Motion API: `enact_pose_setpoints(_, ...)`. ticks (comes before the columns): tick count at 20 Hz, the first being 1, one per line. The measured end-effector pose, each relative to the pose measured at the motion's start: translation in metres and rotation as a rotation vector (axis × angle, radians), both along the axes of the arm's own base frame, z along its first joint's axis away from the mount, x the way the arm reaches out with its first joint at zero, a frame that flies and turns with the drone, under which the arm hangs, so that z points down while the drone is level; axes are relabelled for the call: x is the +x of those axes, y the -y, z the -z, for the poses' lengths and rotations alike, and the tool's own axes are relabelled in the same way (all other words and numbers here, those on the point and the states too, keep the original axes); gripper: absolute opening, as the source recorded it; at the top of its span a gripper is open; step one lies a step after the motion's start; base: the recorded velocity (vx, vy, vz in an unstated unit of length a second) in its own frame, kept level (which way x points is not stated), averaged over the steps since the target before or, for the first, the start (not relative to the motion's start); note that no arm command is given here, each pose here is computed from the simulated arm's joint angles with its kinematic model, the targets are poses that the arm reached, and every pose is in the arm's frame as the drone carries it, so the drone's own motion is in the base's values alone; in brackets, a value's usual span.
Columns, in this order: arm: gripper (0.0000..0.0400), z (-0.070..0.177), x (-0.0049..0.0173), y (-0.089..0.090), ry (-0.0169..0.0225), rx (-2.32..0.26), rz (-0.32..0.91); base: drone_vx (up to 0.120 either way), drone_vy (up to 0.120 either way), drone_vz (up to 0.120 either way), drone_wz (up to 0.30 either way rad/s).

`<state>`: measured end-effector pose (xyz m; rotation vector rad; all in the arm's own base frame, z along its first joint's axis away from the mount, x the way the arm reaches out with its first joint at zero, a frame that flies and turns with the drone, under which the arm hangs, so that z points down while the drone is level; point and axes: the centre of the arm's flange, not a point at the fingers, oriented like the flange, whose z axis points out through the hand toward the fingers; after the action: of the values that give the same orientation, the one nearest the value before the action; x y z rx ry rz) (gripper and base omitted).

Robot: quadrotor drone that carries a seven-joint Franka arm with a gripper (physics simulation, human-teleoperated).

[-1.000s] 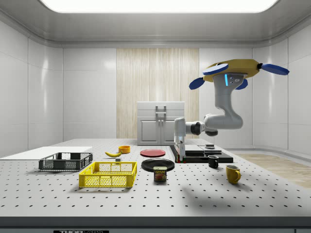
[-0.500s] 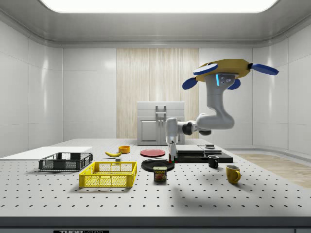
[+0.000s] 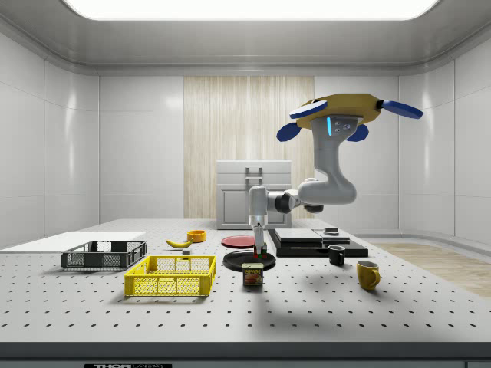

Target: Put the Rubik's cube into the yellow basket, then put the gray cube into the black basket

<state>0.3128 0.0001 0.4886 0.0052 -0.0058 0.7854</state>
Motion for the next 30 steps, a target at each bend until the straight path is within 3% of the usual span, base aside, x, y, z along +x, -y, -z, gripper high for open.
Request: enact_pose_setpoints(30, 0.0321, 0.0, 0.0, 0.0, 0.0001, 0.0, 0.0, 0.12, -0.009, 0.0, 0.0)
